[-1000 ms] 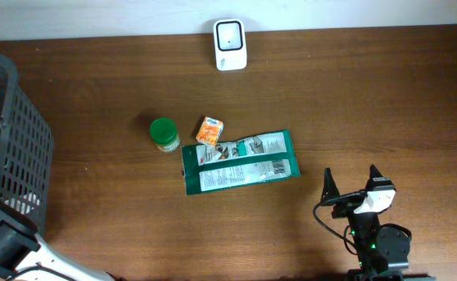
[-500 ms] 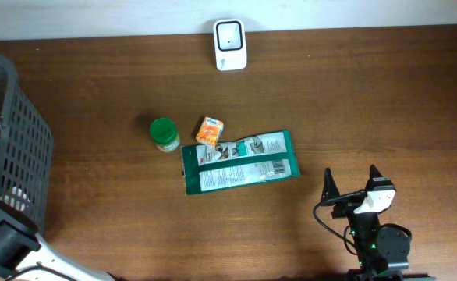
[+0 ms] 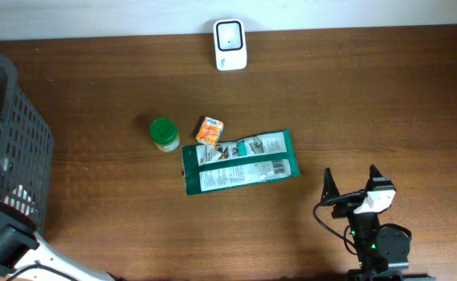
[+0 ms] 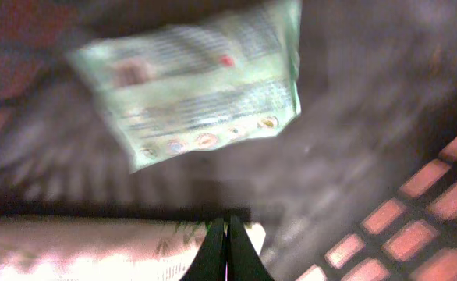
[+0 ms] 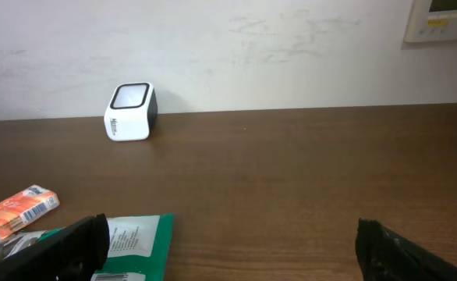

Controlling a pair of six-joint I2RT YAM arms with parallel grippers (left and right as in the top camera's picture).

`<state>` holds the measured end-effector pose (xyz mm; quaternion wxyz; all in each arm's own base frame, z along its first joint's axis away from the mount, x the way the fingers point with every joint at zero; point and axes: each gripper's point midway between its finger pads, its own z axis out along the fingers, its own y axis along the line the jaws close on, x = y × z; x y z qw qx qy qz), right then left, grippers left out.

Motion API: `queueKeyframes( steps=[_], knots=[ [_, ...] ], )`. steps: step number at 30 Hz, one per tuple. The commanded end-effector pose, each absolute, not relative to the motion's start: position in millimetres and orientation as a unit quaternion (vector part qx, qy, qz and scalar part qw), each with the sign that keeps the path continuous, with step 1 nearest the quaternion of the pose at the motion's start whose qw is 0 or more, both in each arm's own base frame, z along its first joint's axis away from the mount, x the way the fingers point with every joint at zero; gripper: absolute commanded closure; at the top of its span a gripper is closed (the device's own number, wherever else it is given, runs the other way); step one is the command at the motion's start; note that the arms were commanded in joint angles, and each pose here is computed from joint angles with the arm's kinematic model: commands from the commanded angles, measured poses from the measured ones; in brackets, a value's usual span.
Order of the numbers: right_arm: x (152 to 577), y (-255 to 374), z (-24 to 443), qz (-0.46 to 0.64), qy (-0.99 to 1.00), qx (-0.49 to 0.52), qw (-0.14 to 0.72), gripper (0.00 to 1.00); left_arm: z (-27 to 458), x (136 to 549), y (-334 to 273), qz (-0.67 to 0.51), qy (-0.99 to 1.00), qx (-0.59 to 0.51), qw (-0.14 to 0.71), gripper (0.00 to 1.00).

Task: Scan the item barcode
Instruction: 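Grasp the white Pantene tube inside the basket with the left gripper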

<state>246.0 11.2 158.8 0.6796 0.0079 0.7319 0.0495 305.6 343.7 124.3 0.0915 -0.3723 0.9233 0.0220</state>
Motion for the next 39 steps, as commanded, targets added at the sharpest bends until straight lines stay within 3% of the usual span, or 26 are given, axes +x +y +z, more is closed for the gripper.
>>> queueKeyframes(
  steps=[1,3,4,5,6,8,10,14,22,28,29,30,31,39],
  knots=[
    [246,11,157,0.052,0.732,0.010,0.679,0.02,174,313,354,0.023,0.850,-0.506,0.141,1.00],
    [246,11,157,0.052,0.732,0.010,0.679,0.02,184,325,347,-0.017,0.837,-0.522,0.163,1.00],
    [246,11,157,0.052,0.732,0.010,0.679,0.02,186,333,338,-0.053,0.827,-0.534,0.170,0.94],
    [246,11,157,0.052,0.732,0.010,0.679,0.02,187,336,328,-0.083,0.824,-0.535,0.166,0.61],
    [246,11,157,0.052,0.732,0.010,0.679,0.02,186,338,320,-0.104,0.824,-0.533,0.161,0.43],
    [246,11,157,0.052,0.732,0.010,0.679,0.02,180,333,309,-0.119,0.825,-0.536,0.137,0.39],
    [246,11,157,0.052,0.732,0.010,0.679,0.02,170,311,308,-0.081,0.822,-0.557,0.089,0.62],
    [246,11,157,0.052,0.732,0.010,0.679,0.02,165,242,322,0.082,0.709,-0.700,-0.012,0.50],
    [246,11,157,0.052,0.732,0.010,0.679,0.02,166,213,326,0.158,0.616,-0.771,-0.036,0.46],
    [246,11,157,0.052,0.732,0.010,0.679,0.02,137,205,327,0.171,0.605,-0.776,-0.055,0.41],
    [246,11,157,0.052,0.732,0.010,0.679,0.01,129,205,328,0.173,0.605,-0.775,-0.057,0.38],
    [246,11,157,0.052,0.732,0.010,0.679,0.01,123,204,330,0.177,0.604,-0.775,-0.055,0.13],
    [246,11,157,0.052,0.732,0.010,0.679,0.02,118,202,333,0.185,0.604,-0.774,-0.054,0.02],
    [246,11,157,0.052,0.732,0.010,0.679,0.02,79,190,333,0.206,0.601,-0.769,-0.068,0.01]
  ],
)
